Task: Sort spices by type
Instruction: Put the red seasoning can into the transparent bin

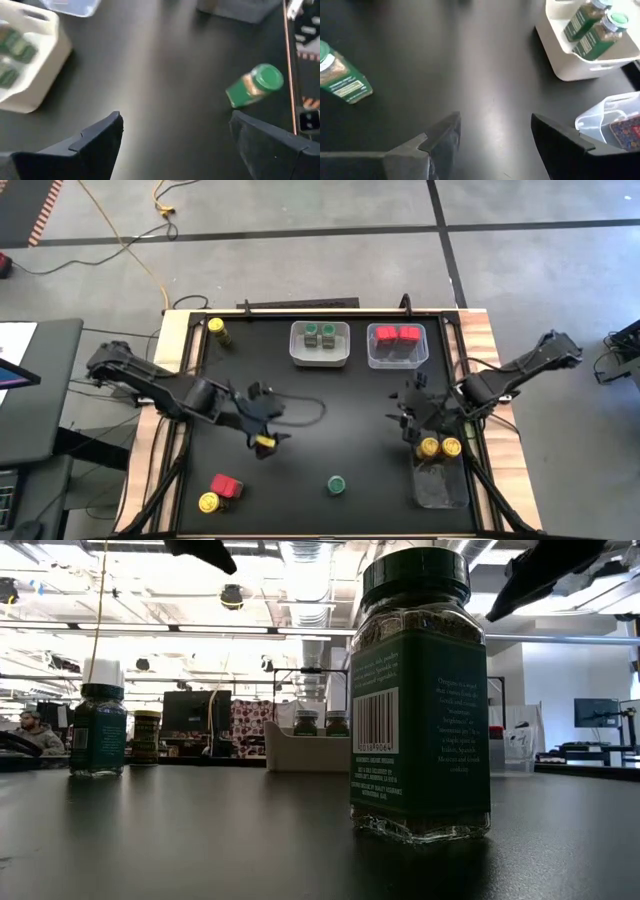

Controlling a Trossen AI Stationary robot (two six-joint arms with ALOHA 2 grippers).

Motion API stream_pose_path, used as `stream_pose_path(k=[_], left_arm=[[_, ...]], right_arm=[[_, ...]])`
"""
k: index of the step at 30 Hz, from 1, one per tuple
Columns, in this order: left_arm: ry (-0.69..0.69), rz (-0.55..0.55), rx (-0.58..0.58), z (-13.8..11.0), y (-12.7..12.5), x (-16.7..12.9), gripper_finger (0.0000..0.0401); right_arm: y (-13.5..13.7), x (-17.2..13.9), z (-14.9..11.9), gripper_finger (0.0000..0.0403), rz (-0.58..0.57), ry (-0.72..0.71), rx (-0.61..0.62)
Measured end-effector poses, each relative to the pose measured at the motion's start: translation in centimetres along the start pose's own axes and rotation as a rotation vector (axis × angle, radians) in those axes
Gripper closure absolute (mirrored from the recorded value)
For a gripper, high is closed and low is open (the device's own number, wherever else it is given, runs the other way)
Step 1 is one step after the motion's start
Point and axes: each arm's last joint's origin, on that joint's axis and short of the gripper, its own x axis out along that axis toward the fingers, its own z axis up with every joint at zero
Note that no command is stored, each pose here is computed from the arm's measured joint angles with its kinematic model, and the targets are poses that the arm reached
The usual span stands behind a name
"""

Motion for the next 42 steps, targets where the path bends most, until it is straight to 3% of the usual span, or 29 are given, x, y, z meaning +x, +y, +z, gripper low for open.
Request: stream_pose_path(k=[7, 13, 21, 28, 33, 37, 42], left_arm=[[0.140, -0.038, 0.117, -0.2, -4.6, 1.5, 0.0049], [0.267, -0.022, 0.151, -1.4, -7.6, 2.1, 0.0049], [0.411, 0.079, -0.047, -3.5, -8.5, 1.6, 0.0049], [0.529, 0.203, -0.395, -5.0, -8.6, 0.4, 0.0049], [0.577, 0.258, -0.508, -5.9, -9.0, -0.4, 0.0049], [0.580, 0.225, -0.417, -6.4, -9.4, -0.6, 0.0049], [0.605, 0.136, -0.147, -7.2, -9.7, -0.3, 0.0049]], right_arm=[[0.9, -0.5, -0.3, 0.0132, 0.010, -0.025, -0.032], [1.2, -0.7, -0.4, 0.0132, 0.026, -0.027, -0.038], [1.2, -0.8, -0.5, 0.0132, 0.026, -0.025, -0.049], [1.2, -0.7, -0.5, 0.0132, 0.024, -0.023, -0.059], [1.2, -0.7, -0.5, 0.0132, 0.023, -0.022, -0.070], [1.2, -0.7, -0.5, 0.0132, 0.024, -0.022, -0.070], [1.2, -0.7, -0.5, 0.0132, 0.024, -0.022, -0.074]])
